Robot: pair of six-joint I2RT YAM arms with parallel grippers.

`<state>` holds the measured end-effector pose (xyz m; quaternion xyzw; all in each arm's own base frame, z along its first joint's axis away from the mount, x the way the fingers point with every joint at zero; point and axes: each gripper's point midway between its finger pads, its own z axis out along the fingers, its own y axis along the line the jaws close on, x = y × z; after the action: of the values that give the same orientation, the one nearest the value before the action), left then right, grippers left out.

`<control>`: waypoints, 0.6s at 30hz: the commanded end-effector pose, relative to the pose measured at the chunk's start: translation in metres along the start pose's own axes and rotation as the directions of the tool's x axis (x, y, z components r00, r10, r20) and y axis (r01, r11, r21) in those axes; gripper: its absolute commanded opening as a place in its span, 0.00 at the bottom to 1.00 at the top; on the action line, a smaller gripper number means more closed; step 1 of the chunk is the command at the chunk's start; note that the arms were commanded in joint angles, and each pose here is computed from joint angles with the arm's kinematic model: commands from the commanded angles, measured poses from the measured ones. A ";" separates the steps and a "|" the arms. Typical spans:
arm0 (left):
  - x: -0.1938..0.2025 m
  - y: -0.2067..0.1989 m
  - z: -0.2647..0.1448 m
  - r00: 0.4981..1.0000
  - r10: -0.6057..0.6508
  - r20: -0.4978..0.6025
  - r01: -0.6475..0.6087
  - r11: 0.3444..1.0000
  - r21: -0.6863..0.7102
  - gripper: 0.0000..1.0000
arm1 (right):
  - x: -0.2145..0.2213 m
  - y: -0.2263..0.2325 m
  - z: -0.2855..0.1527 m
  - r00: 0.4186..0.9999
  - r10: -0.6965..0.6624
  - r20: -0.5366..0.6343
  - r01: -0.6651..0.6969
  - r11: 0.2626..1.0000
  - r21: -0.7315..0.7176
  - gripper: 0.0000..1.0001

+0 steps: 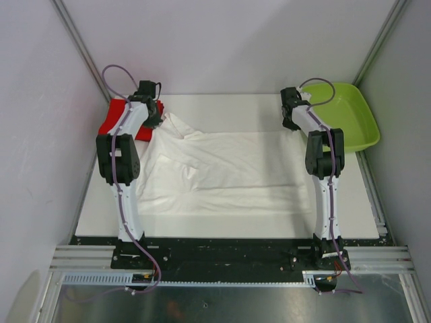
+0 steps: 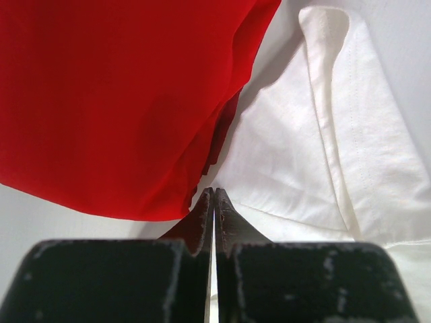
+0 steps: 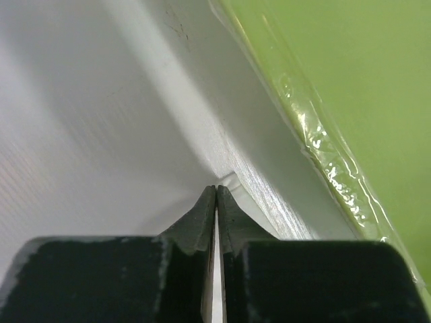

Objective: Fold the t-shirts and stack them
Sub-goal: Grap the side of the flattened tshirt furthest away from the robot with both arms

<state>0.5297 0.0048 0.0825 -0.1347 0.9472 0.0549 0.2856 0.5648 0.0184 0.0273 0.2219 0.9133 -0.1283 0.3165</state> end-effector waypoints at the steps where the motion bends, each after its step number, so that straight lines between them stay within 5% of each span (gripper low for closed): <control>1: -0.014 0.001 -0.005 0.999 -0.022 0.044 0.021 1.000 0.009 0.00 | 0.005 -0.009 -0.004 1.000 0.017 -0.017 -0.017 1.000 0.019 0.02; 18: -0.025 0.010 -0.029 0.994 -0.047 0.096 0.048 0.999 -0.006 0.00 | -0.029 -0.023 -0.046 0.993 0.074 0.089 -0.073 0.997 -0.005 0.00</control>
<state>0.5282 0.0055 0.0814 -0.1354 0.9469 0.0569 0.2859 0.5442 0.0124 0.0324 0.2259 0.9139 -0.1340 0.3096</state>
